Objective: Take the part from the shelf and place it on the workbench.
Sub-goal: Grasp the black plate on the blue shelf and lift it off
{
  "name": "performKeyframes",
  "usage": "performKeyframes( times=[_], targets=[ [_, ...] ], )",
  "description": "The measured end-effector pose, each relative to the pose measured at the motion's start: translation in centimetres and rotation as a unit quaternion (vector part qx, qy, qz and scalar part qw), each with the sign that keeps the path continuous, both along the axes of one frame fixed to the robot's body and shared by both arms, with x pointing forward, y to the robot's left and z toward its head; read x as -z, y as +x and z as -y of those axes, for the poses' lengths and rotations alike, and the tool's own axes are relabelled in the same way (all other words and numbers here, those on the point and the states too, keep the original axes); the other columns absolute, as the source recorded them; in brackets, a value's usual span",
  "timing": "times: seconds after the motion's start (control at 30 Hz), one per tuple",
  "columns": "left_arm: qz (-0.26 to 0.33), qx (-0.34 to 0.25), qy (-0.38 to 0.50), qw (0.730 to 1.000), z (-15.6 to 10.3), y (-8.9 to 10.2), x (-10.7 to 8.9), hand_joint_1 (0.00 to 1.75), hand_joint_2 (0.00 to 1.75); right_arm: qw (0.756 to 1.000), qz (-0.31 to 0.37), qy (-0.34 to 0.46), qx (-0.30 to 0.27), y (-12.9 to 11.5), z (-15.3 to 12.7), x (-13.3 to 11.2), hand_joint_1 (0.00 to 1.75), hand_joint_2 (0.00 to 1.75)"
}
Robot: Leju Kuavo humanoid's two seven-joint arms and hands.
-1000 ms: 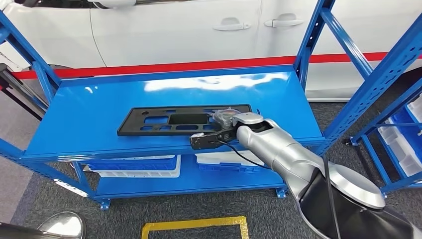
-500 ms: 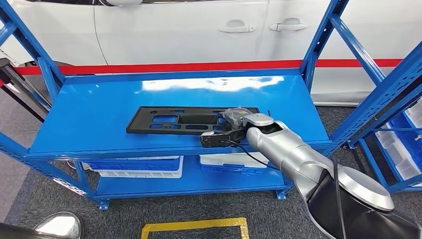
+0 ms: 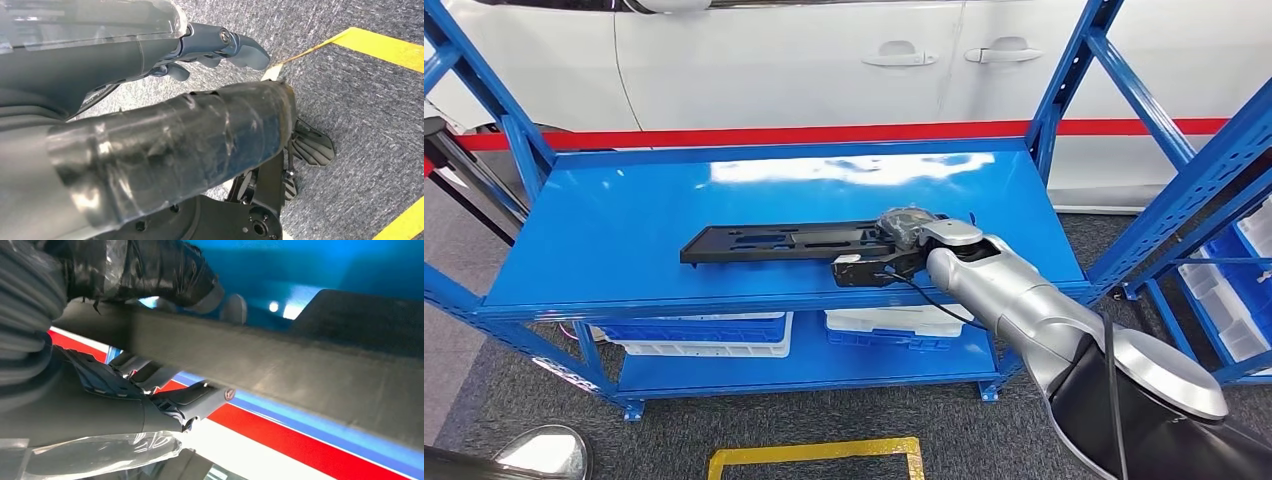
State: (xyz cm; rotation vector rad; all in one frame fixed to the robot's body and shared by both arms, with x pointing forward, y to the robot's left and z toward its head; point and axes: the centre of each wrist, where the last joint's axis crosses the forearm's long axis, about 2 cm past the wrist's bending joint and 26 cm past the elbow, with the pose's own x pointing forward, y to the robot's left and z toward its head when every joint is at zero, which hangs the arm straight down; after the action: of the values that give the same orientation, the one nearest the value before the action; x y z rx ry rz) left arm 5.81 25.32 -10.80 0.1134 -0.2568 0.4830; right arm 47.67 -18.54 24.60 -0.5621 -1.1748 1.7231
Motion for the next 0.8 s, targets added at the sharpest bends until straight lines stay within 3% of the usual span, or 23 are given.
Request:
performKeyframes(
  times=[0.2, 0.33, 0.57, 0.8],
  targets=[
    [0.006, -0.001, 0.000, 1.000, 0.1, 0.2, 0.0, 0.00, 0.00, 1.000, 0.011, -0.007, 0.001, 0.1, 0.3, -0.1, 1.75, 1.75],
    [0.007, -0.008, 0.000, 1.000, 0.0, 0.1, 0.0, 0.00, 0.00, 0.998, 0.052, -0.011, 0.013, 0.7, 0.3, -1.9, 1.75, 1.75],
    [0.002, -0.017, 0.001, 1.000, 0.0, 0.0, 0.0, 0.00, 0.00, 0.982, 0.183, -0.002, 0.045, 2.4, 0.4, -9.8, 1.75, 1.75],
    [0.004, -0.018, 0.001, 1.000, 0.0, 0.2, 0.0, 0.00, 0.00, 0.960, 0.275, -0.030, 0.040, 2.7, 0.1, -17.0, 1.75, 1.75]
  ],
)
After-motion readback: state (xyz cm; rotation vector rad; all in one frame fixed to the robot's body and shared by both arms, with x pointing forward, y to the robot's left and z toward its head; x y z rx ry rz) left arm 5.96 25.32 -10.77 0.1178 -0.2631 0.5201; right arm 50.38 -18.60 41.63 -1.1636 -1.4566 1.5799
